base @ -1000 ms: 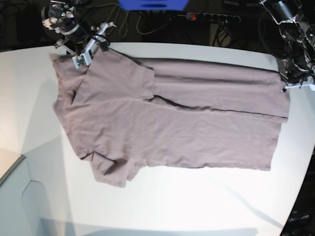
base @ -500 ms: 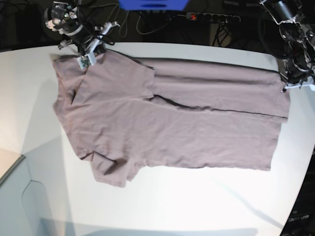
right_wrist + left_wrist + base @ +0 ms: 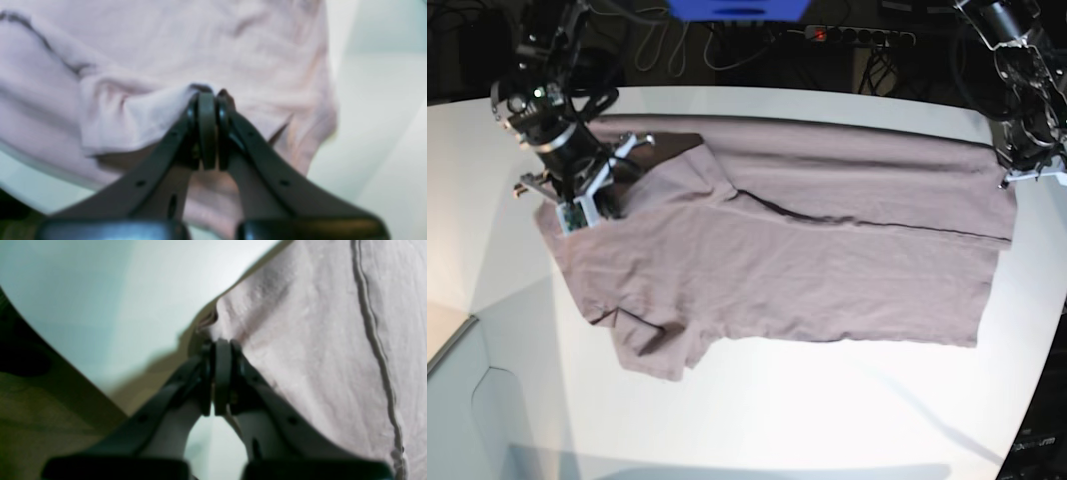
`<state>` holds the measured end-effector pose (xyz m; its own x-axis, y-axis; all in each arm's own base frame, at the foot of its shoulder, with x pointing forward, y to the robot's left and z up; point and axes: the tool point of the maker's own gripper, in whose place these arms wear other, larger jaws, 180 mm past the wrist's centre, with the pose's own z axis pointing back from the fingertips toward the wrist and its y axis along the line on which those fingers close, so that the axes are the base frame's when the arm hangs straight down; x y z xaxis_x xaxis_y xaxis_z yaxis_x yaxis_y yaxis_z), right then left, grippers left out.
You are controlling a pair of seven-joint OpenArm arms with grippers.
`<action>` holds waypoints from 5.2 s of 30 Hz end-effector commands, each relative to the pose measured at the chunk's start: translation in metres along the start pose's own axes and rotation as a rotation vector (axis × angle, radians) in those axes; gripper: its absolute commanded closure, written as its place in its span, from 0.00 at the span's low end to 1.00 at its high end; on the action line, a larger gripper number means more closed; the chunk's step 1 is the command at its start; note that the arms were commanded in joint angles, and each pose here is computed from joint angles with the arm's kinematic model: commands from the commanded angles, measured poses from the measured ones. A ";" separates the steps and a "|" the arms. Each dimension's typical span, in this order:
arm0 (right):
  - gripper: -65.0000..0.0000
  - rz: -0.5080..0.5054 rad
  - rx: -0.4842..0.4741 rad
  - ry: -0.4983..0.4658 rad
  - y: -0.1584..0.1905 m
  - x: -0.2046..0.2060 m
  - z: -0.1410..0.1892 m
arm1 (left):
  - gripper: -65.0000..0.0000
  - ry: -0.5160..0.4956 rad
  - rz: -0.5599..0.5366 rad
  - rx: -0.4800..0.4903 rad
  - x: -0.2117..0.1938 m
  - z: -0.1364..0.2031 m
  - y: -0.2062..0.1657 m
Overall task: Layout the t-shirt on the table in an organized manner, then fold the t-shirt properly
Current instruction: 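Release the shirt and move both grippers to the folded edge, then grasp the folded shirt edge with both grippers and straighten it, then move both grippers to the shirt's opposite long edge and grasp it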
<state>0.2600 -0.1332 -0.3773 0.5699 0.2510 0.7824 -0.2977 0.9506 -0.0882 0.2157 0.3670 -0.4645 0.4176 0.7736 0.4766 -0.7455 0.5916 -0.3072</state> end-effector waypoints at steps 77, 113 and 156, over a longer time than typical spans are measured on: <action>0.67 -0.027 0.004 0.138 -0.043 -0.058 -0.026 | 0.19 -0.001 -0.160 -0.139 -0.011 -0.002 -0.079; 0.66 -0.080 -0.009 0.154 -0.033 -0.120 0.023 | 0.19 -0.050 -0.269 -0.114 -0.030 0.053 -0.049; 0.48 -0.250 -0.013 -0.048 -0.143 0.015 -0.150 | 0.19 -0.274 -0.329 -0.166 0.125 -0.046 -0.165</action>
<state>0.4093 -0.2287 -0.4641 0.6316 0.0008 0.7753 -0.1543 0.9801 0.1248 0.3985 0.3623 -0.4193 0.5041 0.4818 0.7168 -0.4992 0.8398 -0.2134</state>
